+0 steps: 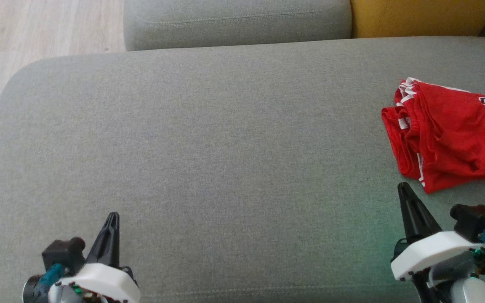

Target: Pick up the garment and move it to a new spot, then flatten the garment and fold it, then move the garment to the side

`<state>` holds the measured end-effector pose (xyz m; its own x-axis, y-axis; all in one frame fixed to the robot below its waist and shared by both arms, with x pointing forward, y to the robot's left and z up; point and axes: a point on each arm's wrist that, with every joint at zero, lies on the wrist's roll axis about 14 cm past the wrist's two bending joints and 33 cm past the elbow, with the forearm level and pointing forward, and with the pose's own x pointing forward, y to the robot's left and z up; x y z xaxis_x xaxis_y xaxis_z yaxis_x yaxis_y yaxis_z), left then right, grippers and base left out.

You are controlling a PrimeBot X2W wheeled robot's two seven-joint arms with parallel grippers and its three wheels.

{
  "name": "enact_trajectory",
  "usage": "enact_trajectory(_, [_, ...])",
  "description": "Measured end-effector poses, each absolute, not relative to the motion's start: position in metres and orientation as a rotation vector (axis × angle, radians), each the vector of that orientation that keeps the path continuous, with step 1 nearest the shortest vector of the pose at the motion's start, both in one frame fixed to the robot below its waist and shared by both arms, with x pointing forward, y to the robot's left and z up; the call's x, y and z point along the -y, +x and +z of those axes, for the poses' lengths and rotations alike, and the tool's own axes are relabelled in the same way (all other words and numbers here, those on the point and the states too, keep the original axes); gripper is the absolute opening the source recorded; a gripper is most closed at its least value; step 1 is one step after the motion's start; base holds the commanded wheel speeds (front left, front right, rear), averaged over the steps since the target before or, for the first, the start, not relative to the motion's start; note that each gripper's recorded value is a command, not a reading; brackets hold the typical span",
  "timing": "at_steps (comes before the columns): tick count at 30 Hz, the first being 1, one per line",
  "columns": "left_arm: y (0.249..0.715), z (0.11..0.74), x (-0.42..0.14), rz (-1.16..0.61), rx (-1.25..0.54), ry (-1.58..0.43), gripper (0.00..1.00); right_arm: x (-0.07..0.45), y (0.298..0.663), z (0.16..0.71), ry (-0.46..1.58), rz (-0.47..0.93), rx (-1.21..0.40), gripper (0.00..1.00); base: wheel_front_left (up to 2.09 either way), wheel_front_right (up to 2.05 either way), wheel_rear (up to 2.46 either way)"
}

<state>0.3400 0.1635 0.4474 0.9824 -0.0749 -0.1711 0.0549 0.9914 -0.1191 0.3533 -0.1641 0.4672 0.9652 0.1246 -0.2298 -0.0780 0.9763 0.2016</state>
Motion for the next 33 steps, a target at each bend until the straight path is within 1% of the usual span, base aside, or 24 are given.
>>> enact_trajectory(33, [0.346, 0.44, -0.173, 0.02, -0.252, -0.502, 0.0, 0.166, 0.355, 0.466, 0.583, 0.07, -0.235, 0.0, 0.0, 0.0, 0.0])
